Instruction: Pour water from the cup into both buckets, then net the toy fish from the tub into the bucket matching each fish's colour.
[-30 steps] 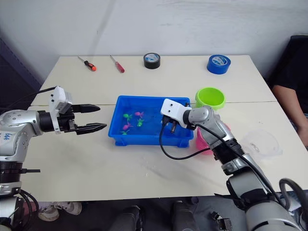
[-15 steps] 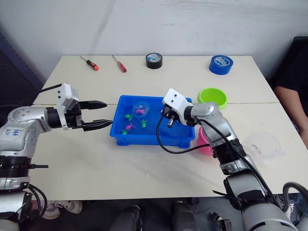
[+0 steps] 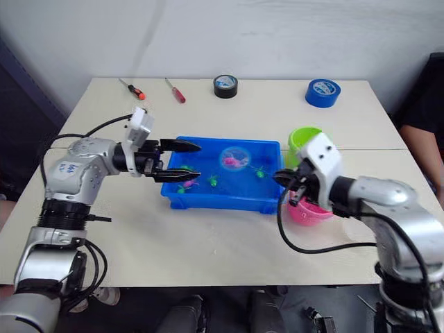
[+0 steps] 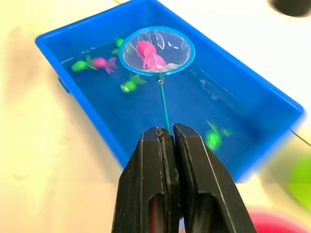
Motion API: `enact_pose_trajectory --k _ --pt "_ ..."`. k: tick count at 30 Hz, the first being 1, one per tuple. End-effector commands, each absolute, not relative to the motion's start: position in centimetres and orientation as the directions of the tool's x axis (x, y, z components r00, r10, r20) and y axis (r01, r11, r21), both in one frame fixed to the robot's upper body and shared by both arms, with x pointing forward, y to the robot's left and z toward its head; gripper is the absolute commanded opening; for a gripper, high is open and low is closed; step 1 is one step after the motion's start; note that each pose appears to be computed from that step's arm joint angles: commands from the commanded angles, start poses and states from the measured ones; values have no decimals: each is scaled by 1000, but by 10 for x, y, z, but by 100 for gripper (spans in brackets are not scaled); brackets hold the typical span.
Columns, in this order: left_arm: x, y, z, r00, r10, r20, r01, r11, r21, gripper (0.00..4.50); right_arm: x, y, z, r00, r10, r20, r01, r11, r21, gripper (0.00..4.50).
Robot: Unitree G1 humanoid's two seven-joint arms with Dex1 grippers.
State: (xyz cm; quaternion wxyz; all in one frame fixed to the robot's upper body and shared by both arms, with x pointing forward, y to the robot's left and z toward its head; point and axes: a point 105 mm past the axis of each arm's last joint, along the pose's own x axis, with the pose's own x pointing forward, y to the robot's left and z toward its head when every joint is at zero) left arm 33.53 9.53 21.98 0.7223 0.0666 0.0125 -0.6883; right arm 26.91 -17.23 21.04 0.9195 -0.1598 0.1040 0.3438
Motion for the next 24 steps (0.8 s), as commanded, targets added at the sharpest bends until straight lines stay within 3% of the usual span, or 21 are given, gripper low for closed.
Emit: enact_pose_trajectory --k 1,8,12,16,19,24 --pt "328 80 230 -60 -994 -96 991 -70 112 445 238 -198 228 822 507 -259 -567 767 -300 0" --pt "325 59 228 -182 -978 -105 974 -194 121 445 193 -244 227 907 310 -284 -396 859 -324 0" --pt "328 50 229 -205 -974 -100 967 -218 136 445 180 -259 224 927 207 -313 -341 810 -476 0" --pt "331 45 228 -217 -971 -102 961 -231 151 445 174 -263 208 932 123 -339 -341 607 -717 0" --pt "334 42 227 -210 -972 -101 962 -224 157 445 174 -267 197 942 74 -329 -334 333 -882 0" --pt "336 40 228 -211 -972 -103 959 -226 171 445 177 -266 199 961 88 -262 -260 -33 -965 0"
